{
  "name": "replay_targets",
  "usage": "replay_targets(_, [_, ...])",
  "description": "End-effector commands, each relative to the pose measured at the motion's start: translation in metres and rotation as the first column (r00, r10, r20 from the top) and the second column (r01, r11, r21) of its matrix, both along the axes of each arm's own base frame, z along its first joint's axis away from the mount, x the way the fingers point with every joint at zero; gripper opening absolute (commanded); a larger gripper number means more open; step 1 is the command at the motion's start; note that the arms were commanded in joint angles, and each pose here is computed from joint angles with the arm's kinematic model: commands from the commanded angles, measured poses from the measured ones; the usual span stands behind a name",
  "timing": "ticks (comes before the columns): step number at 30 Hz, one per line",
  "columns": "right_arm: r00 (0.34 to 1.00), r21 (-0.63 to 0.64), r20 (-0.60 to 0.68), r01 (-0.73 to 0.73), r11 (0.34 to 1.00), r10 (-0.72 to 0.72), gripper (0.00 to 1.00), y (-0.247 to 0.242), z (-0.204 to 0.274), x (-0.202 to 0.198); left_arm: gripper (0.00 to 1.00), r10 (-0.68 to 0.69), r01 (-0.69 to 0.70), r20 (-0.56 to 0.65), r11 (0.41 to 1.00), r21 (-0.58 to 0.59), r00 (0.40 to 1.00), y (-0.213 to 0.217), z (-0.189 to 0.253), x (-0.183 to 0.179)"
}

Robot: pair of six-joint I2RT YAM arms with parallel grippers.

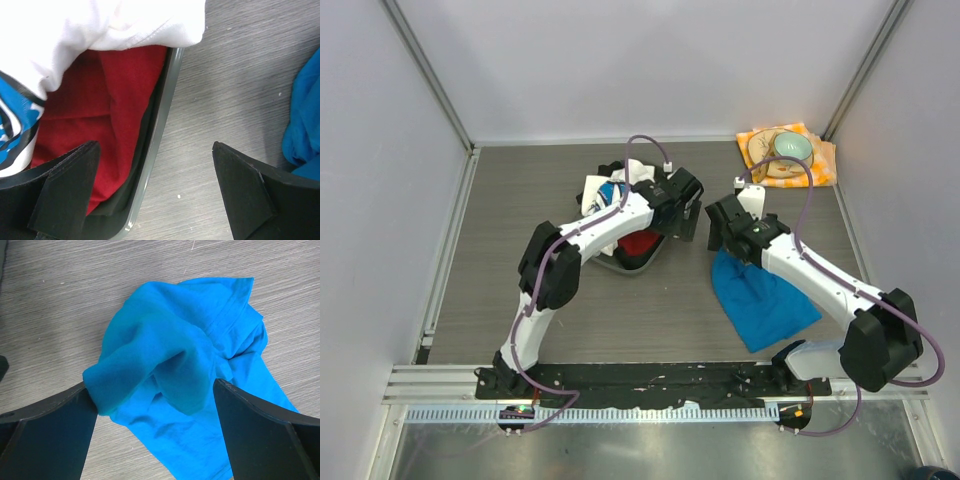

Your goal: Fold and stack the t-shirts

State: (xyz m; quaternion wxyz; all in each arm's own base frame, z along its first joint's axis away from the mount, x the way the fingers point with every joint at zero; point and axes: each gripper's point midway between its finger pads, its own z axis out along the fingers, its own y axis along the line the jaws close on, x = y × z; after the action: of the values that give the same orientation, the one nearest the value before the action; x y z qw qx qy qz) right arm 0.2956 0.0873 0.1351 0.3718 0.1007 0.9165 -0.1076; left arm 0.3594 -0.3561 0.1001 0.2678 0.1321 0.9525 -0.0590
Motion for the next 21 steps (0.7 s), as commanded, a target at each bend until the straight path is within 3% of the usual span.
replay_targets(1, [0.998, 0.004, 0.059, 0.021, 1.000, -0.021, 0.98, -0.006, 0.014, 0.002, 1.00, -0.025, 0.025, 0.000, 0.999, -0.021, 1.000, -0.005, -0.013, 0.008])
replay_targets(7, [0.998, 0.002, 0.056, 0.021, 1.000, -0.021, 0.98, -0.006, 0.013, 0.001, 0.99, -0.006, 0.005, -0.029, 0.999, -0.033, 1.000, 0.007, -0.030, 0.018])
replay_targets(10, [0.998, 0.003, 0.055, 0.020, 1.000, -0.020, 0.97, -0.006, 0.013, 0.001, 0.93, 0.013, -0.014, -0.040, 1.000, -0.023, 0.999, 0.017, -0.038, 0.021])
replay_targets(17, [0.998, 0.023, 0.062, 0.017, 1.000, -0.019, 0.97, -0.004, 0.013, 0.000, 0.70, 0.059, -0.057, -0.060, 0.998, 0.025, 0.996, 0.044, -0.049, 0.027])
replay_targets(21, [0.998, 0.034, 0.061, 0.012, 0.999, -0.014, 0.98, -0.002, 0.011, 0.000, 0.47, 0.079, -0.076, -0.062, 0.996, 0.048, 0.995, 0.057, -0.052, 0.029])
